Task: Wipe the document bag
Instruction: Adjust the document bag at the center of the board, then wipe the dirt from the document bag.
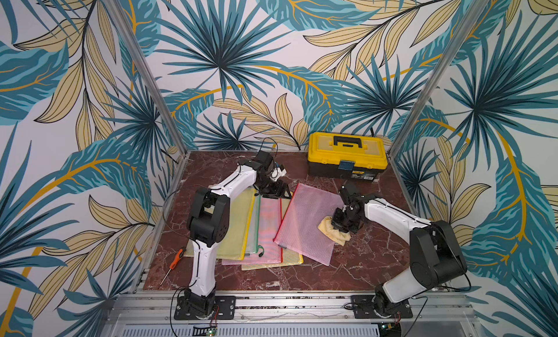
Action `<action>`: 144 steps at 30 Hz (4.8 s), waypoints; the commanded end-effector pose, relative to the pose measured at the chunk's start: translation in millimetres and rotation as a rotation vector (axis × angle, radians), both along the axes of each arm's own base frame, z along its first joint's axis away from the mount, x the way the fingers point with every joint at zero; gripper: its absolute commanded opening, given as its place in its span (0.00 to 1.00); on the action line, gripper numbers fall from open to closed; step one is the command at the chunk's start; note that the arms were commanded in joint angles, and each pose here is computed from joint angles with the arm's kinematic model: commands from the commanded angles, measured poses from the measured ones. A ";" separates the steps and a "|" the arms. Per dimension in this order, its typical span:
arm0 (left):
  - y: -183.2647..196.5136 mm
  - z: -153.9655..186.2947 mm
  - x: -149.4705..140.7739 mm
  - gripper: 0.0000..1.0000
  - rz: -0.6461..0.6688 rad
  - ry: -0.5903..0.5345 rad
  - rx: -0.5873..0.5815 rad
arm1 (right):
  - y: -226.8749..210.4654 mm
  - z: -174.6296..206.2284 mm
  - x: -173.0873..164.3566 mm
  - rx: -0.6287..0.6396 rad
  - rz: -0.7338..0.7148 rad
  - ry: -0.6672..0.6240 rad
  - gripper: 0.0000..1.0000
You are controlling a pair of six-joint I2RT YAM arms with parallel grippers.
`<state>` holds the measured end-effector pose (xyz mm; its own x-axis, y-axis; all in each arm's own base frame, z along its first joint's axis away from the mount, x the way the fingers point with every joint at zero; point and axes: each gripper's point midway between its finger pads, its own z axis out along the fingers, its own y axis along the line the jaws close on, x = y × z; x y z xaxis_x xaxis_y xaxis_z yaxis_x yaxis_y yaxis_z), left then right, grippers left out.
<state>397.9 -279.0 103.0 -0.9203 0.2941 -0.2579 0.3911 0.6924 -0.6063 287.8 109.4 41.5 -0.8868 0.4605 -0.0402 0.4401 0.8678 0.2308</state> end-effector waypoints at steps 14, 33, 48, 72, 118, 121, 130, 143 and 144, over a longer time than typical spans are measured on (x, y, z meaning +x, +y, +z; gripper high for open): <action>-16.5 -51.2 1.5 0.66 -0.087 0.056 -0.031 | 0.0 -15.3 -10.4 -0.001 0.016 0.027 0.00; -26.2 -53.5 -33.5 0.31 -0.128 0.121 -0.045 | 3.3 -23.2 -12.8 0.016 0.028 0.044 0.00; -22.7 -44.9 -41.9 0.00 0.007 0.090 0.118 | -14.4 49.8 -4.2 -0.081 0.043 -0.091 0.00; -57.8 -63.3 -94.0 0.00 0.148 0.111 0.250 | 21.8 -33.2 96.9 -0.100 0.079 0.006 0.00; -49.5 -62.2 -85.6 0.00 0.218 0.108 0.230 | 56.1 -19.3 42.3 0.057 0.032 0.009 0.00; -47.6 -60.8 -82.5 0.00 0.226 0.107 0.224 | 13.4 -20.4 24.3 0.000 -0.008 0.050 0.00; -48.2 -52.4 -72.6 0.00 0.242 0.097 0.194 | -28.2 33.4 3.9 -0.026 -0.053 -0.042 0.00; -41.4 -63.2 -69.4 0.00 0.297 0.114 0.208 | 77.2 -21.1 -24.9 0.040 0.058 0.041 0.00; -39.6 -63.4 -69.4 0.00 0.299 0.112 0.208 | 61.6 -22.8 -31.9 0.013 0.046 0.057 0.00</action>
